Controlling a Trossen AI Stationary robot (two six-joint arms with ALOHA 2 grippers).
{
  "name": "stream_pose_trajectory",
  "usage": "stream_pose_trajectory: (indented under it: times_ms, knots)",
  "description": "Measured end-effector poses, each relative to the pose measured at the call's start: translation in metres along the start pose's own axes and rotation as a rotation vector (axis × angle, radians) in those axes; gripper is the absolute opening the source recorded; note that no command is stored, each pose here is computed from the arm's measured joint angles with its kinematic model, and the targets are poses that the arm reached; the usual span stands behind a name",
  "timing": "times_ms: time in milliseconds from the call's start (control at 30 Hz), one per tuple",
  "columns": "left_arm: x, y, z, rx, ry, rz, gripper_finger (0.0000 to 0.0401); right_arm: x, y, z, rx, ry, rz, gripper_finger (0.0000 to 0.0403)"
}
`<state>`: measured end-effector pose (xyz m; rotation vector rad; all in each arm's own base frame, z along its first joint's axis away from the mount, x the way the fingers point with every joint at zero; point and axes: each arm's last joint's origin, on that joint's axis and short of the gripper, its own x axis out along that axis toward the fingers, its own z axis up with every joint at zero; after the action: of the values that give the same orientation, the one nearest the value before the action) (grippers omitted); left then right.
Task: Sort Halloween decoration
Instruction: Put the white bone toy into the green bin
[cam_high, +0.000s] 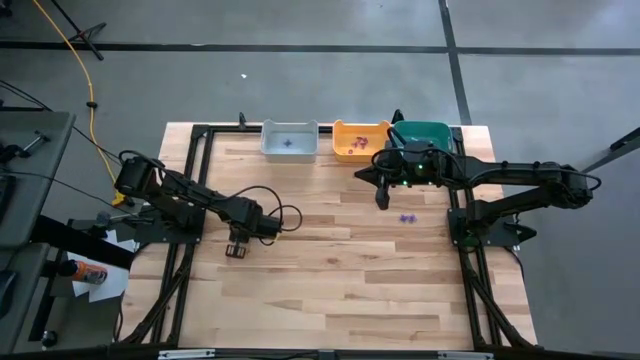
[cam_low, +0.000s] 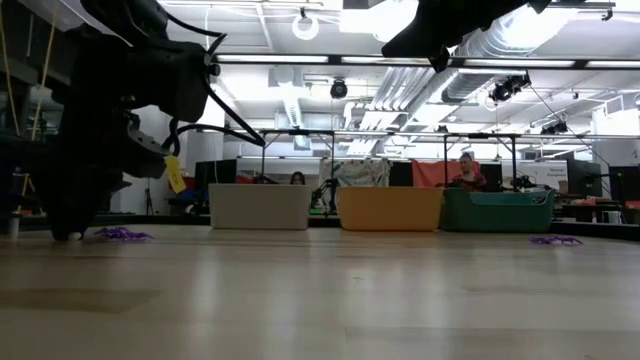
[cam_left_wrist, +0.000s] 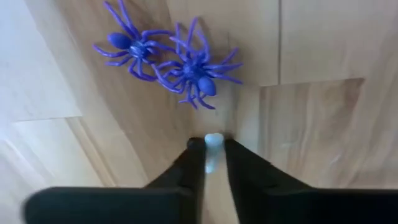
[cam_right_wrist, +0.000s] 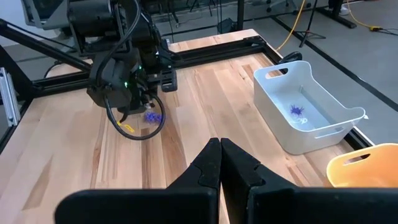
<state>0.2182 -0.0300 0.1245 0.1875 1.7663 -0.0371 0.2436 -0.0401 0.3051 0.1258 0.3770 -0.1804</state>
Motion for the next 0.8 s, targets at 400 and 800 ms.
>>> stream_pose_trajectory:
  times_ms: [400, 800]
  knots:
    - [0.0002, -0.0003, -0.0004, 0.004, 0.006, -0.031, 0.0014, 0.0000, 0.0001, 0.0000, -0.003, 0.000, 0.000, 0.0000]
    - [0.0002, -0.0003, -0.0008, -0.014, 0.010, -0.036, 0.0005, 0.0000, 0.0000, 0.0000, 0.000, 0.000, 0.000, 0.0000]
